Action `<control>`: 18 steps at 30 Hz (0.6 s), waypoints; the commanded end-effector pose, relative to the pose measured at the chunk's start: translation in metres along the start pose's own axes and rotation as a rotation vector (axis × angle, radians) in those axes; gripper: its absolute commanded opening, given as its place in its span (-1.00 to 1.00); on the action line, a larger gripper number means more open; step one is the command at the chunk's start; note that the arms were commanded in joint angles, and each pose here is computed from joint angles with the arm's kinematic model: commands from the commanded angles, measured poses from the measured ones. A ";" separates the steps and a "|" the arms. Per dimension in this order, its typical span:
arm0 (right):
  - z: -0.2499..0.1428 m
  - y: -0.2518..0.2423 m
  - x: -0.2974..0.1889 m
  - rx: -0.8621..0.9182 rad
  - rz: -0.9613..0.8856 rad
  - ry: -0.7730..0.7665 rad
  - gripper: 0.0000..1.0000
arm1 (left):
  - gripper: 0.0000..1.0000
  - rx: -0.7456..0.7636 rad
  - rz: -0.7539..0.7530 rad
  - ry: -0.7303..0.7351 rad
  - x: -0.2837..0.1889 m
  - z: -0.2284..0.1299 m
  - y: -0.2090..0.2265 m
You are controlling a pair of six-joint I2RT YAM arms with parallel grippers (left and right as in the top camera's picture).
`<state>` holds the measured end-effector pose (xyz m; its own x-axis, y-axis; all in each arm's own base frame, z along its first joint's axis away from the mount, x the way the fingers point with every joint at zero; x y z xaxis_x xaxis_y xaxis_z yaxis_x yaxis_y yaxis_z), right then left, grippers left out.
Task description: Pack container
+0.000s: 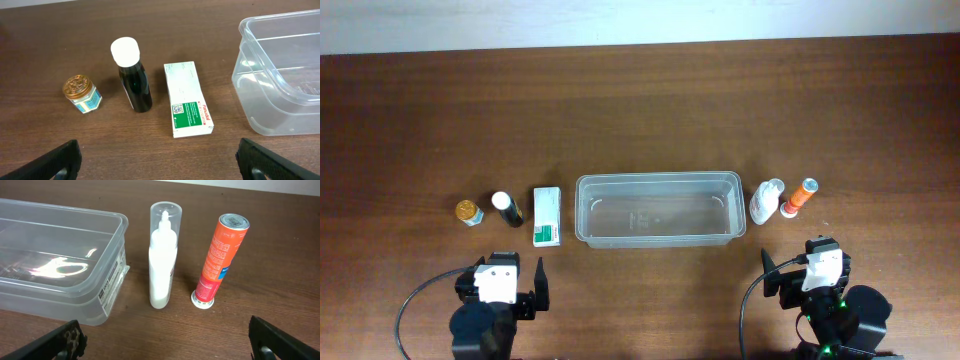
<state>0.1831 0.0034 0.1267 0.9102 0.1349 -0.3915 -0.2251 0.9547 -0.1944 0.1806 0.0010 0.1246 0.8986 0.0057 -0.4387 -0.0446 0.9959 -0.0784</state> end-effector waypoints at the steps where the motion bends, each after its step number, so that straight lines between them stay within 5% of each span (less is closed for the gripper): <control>1: 0.000 0.002 0.001 -0.005 0.014 -0.012 0.97 | 0.99 0.007 -0.009 -0.003 0.001 -0.001 -0.001; 18: 0.002 0.002 0.000 -0.008 0.012 -0.019 0.97 | 0.99 0.007 -0.009 -0.003 0.001 -0.001 -0.001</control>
<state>0.1833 0.0033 0.1273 0.9114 0.1346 -0.3890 -0.2247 0.9545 -0.1962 0.1806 0.0010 0.1245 0.8985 0.0057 -0.4390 -0.0446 0.9959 -0.0783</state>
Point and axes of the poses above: each gripper's point midway between its finger pads, its own x axis out along the fingers, its own y axis along the line the jaws close on, z = x × y, the point moved 3 cm from there along -x, back along the fingers, and after that the axes turned 10 degrees about -x, right-handed, at the moved point
